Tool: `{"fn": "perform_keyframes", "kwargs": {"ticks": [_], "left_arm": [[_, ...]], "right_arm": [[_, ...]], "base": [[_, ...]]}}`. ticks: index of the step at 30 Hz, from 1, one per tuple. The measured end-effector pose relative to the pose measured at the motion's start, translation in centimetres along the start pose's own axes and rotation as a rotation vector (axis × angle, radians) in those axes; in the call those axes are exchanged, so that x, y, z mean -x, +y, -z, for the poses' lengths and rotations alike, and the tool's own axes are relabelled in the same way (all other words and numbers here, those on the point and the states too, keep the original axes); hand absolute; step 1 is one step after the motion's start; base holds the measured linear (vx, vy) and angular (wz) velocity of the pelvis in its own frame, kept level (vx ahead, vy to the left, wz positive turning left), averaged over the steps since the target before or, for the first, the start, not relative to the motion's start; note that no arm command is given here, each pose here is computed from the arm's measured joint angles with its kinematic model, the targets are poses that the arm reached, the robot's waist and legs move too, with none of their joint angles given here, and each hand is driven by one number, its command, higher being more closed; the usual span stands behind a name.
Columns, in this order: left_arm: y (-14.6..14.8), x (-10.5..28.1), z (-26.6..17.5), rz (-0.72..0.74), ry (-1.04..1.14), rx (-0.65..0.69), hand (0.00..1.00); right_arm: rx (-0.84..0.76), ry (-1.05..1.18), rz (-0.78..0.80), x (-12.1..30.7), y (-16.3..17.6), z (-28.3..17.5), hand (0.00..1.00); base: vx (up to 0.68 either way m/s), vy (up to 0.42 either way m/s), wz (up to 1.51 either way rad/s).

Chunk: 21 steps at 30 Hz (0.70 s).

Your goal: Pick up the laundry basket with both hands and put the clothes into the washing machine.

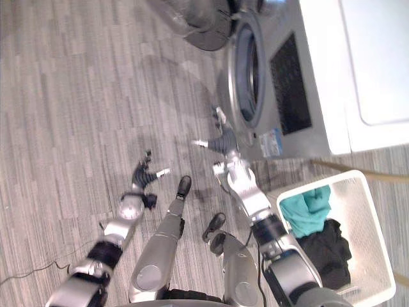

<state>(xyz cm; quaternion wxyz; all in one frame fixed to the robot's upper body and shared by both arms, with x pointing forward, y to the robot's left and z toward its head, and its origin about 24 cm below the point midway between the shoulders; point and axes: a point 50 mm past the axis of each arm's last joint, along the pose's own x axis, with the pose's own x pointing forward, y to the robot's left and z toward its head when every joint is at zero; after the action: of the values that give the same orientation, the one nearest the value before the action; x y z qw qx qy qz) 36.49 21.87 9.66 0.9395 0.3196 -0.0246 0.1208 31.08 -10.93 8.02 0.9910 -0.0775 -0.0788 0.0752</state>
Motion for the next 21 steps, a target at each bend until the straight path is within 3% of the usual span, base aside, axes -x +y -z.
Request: {"fn": "perform_keyframes", "kwargs": {"ticks": [4,10,15,21], "left_arm": [[8.5,-3.4,-1.9,-0.181,-0.054,-0.374,0.0],[11.9,-3.9,-2.4,-0.224,-0.052,-0.674,0.0],[13.1,-4.0,-3.2,-0.231,-0.077,-0.748,0.0],[15.0,-3.9,-3.5,-0.323,-0.035,-0.649,0.0]], "right_arm": [[-0.027,0.015,0.051,2.4,-1.7,1.7,0.0],[-0.065,0.067,0.019,5.2,-1.1,3.5,0.0],[-0.101,0.014,0.04,7.3,-1.0,2.3,0.0],[-0.132,-0.053,0.104,8.7,-2.0,0.7,0.0]], "base": [[-0.05,-0.017,-0.28],[0.01,-0.021,-0.11],[0.01,-0.029,-0.15],[-0.01,-0.025,-0.06]]}}
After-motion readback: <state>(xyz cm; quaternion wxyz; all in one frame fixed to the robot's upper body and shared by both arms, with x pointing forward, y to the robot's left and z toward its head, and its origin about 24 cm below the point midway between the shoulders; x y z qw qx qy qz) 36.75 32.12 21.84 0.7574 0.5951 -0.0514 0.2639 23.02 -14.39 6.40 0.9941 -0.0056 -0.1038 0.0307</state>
